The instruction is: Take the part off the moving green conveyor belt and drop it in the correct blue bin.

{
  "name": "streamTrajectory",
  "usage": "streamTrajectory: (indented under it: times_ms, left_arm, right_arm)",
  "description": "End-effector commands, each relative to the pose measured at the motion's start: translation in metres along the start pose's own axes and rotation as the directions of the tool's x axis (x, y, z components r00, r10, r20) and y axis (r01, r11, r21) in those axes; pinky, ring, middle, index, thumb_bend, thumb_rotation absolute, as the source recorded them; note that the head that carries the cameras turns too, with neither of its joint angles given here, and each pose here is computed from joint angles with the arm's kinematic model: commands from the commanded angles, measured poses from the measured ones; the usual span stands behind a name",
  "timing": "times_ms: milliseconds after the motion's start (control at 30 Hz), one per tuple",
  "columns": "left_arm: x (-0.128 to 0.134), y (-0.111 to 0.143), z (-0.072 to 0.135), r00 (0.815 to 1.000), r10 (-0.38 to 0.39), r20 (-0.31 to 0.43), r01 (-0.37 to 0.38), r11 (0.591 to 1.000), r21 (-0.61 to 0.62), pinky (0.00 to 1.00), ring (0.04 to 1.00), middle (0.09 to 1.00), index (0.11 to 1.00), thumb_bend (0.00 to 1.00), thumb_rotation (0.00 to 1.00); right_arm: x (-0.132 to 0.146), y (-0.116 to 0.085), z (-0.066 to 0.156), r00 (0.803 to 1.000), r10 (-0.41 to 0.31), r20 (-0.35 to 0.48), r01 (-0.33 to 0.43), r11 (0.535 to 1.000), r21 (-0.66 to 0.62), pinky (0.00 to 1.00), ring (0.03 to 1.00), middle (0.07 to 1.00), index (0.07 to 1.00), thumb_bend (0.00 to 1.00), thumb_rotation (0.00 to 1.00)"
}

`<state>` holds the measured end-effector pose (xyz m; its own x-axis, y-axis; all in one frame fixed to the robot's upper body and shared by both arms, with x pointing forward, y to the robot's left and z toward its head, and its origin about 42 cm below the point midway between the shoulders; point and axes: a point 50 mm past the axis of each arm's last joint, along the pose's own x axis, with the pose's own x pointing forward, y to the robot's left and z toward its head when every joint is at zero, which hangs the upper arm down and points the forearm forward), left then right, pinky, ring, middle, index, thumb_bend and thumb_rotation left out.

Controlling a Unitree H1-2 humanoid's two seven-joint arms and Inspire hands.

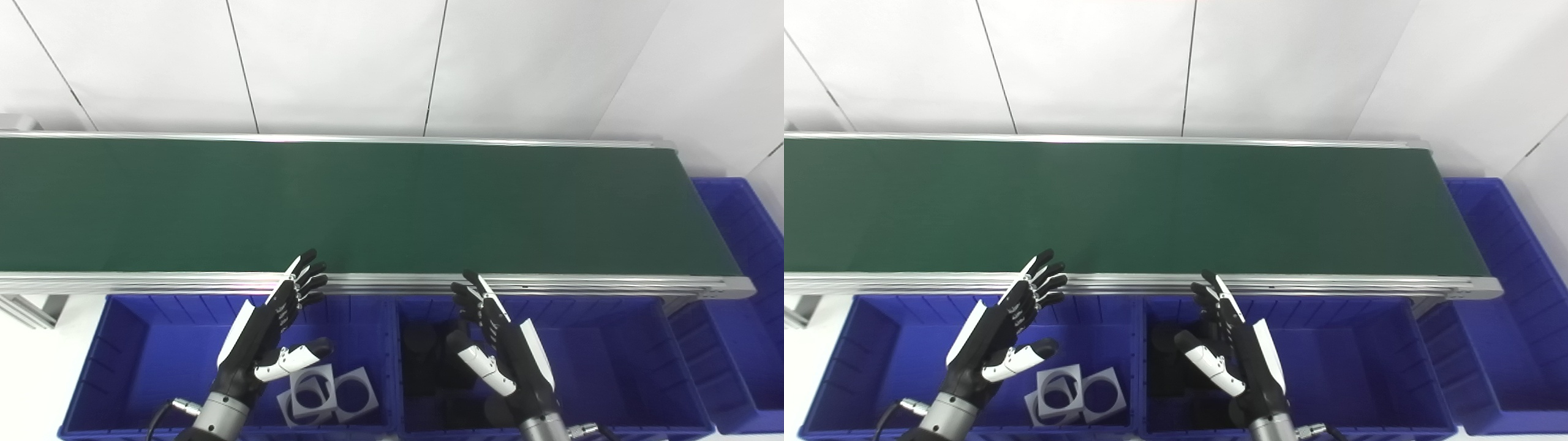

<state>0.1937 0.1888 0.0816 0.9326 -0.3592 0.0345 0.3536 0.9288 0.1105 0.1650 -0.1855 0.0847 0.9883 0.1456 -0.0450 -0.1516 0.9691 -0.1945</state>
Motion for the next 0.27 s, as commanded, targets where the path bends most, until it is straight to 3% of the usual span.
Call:
streamTrajectory:
  times_ms: [0, 233]
  left_arm:
    - [0.005, 0.0005, 0.0078, 0.999, 0.008, 0.046, -0.008, 1.0, 0.007, 0.81, 0.899, 0.936, 0.963, 0.8, 0.58]
    - [0.0071, 0.0006, 0.0061, 0.999, -0.002, 0.048, 0.002, 1.0, 0.009, 0.8, 0.896, 0.935, 0.957, 0.79, 0.57]
  right_arm:
    - [0.0025, -0.001, 0.0133, 0.998, -0.026, 0.065, 0.025, 1.0, 0.006, 0.84, 0.863, 0.879, 0.956, 0.71, 0.73]
    - [0.003, -0.0027, 0.0144, 0.998, -0.021, 0.061, 0.021, 1.0, -0.003, 0.86, 0.867, 0.882, 0.962, 0.71, 0.71]
